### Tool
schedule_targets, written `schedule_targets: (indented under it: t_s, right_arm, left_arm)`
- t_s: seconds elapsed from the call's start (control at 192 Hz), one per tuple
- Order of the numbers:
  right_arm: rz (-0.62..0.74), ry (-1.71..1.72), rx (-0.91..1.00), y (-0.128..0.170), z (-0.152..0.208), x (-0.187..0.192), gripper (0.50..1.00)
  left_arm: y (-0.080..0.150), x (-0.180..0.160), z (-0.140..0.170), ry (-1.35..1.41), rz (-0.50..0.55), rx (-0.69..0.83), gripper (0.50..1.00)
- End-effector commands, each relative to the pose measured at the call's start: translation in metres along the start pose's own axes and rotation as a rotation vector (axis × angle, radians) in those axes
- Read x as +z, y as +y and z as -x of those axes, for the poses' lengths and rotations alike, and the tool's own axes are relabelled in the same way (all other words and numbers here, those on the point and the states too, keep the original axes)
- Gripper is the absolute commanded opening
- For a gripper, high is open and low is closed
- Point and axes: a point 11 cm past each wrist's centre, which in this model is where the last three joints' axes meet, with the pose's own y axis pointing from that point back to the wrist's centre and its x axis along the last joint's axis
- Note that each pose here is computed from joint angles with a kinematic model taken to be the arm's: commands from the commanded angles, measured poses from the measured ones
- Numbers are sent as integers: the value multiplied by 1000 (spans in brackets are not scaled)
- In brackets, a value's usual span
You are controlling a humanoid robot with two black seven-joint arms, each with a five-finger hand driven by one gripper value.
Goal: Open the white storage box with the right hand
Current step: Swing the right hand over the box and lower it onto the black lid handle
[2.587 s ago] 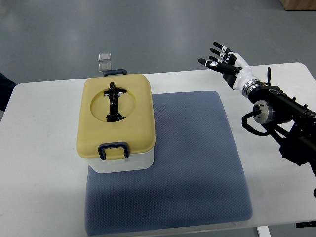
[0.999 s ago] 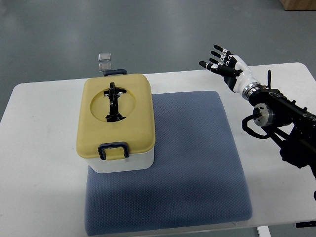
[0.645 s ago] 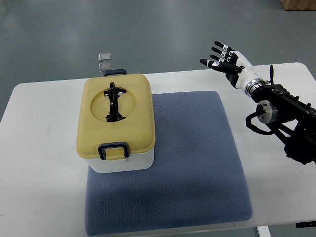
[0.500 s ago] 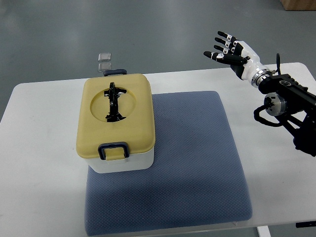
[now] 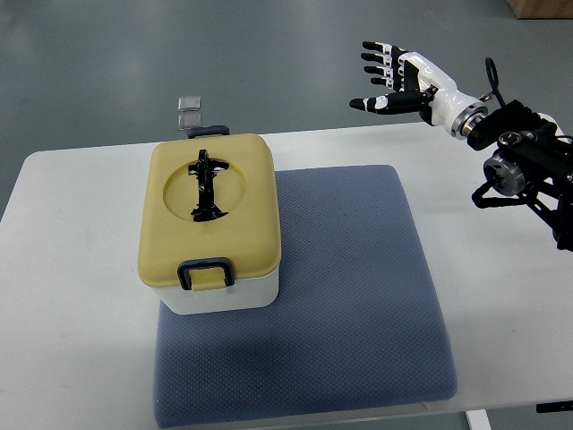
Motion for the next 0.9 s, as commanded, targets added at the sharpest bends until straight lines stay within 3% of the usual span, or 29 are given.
schedule_targets:
  t_s: [0.0,0.318,0.593,0.895]
  right_arm:
    - [-32,42,-22,-6,1,-17,928]
    - [-201,412,-296,-25,45,-81,928]
    - [-379,686,-574,-29,105,-145,928]
    - [-441,990,-819,-26,175,-151,921]
  left_arm:
    - [0,0,0,0,0,-1,1000]
    - [0,0,0,0,0,1,1000]
    - [0,0,0,0,2,-1,1000]
    - [0,0,0,0,0,-1,1000]
